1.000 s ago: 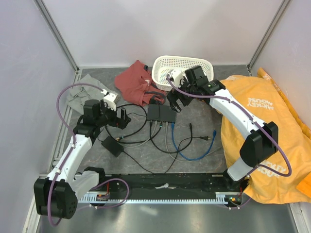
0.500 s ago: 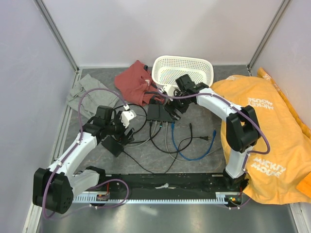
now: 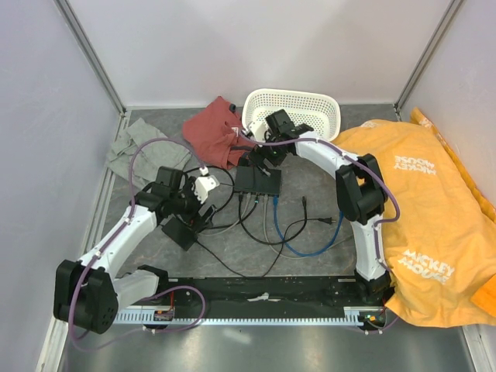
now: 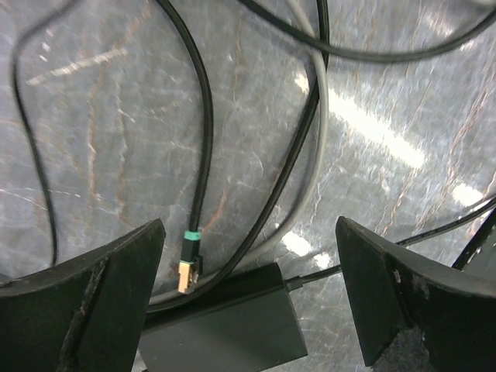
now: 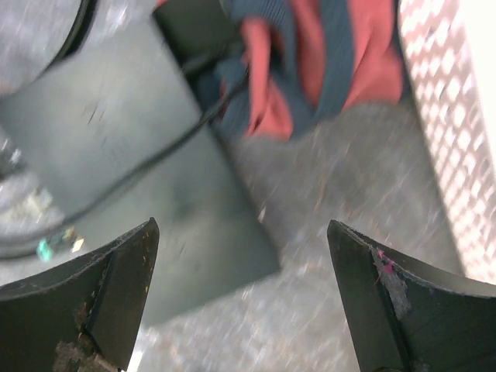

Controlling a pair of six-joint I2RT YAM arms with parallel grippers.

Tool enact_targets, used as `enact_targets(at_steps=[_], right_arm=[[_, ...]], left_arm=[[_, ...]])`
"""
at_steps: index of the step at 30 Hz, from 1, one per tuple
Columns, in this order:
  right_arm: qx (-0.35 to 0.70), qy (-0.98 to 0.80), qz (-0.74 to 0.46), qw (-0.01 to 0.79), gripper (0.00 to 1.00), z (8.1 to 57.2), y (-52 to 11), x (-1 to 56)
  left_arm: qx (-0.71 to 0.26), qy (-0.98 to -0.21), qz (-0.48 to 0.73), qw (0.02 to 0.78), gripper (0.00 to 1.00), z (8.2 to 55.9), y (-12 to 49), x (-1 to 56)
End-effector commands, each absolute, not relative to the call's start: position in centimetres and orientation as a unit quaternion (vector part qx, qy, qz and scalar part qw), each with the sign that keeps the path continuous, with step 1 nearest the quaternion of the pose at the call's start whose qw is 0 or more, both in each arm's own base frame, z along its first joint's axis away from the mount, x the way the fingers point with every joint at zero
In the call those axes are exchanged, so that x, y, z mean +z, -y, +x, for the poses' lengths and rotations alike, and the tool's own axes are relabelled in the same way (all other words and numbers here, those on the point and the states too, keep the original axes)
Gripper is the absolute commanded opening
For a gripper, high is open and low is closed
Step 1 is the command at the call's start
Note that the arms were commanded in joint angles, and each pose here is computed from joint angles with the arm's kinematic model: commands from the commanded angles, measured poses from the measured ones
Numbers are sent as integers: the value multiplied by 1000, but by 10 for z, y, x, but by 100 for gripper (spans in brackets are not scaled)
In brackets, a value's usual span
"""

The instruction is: Pull the plug from the switch port

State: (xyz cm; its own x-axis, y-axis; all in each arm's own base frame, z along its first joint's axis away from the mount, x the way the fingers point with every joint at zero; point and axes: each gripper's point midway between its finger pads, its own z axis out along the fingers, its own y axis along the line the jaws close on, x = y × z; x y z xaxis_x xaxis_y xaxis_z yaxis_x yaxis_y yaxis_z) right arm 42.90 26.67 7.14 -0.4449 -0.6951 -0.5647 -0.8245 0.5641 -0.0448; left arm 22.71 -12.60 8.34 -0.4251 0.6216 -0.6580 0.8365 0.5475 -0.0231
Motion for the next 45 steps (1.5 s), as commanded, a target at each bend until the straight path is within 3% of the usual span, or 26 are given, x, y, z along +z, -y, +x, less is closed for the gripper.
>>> enact_targets(at_steps=[1, 5, 8, 9, 11, 12, 14, 15, 18, 23, 30, 38, 45], right_arm=[[121, -844, -445, 273, 98, 448, -281, 60], [134, -851, -441, 252, 98, 440, -282, 52], [139, -858, -432, 239, 98, 430, -279, 47], [141, -860, -429, 238, 97, 428, -277, 48], [144, -867, -421, 226, 92, 419, -274, 43], [146, -867, -419, 228, 92, 417, -274, 47], [148, -869, -416, 222, 92, 409, -270, 46], [150, -869, -414, 223, 92, 406, -270, 50], [157, -872, -409, 219, 93, 396, -266, 52], [163, -876, -402, 211, 93, 383, -262, 53], [156, -878, -399, 215, 94, 382, -257, 57], [133, -889, -374, 228, 95, 395, -256, 54], [131, -890, -374, 224, 95, 393, -255, 53]], left_arm=[[-208, -827, 415, 318, 100, 238, 140, 108], [-231, -857, 353, 296, 99, 256, 149, 119], [-274, -864, 323, 273, 85, 263, 165, 123], [-285, -864, 319, 265, 75, 264, 169, 121], [-312, -869, 303, 236, 65, 267, 178, 111], [-319, -869, 302, 228, 51, 267, 180, 108], [-338, -869, 298, 206, 39, 268, 186, 100], [-342, -868, 298, 202, 26, 269, 188, 99], [-345, -872, 293, 188, 7, 274, 190, 89], [-322, -888, 261, 200, 2, 301, 191, 76], [-313, -893, 246, 209, 2, 321, 198, 63], [-312, -897, 253, 187, 2, 313, 209, 46], [-295, -900, 255, 195, 2, 341, 216, 44]])
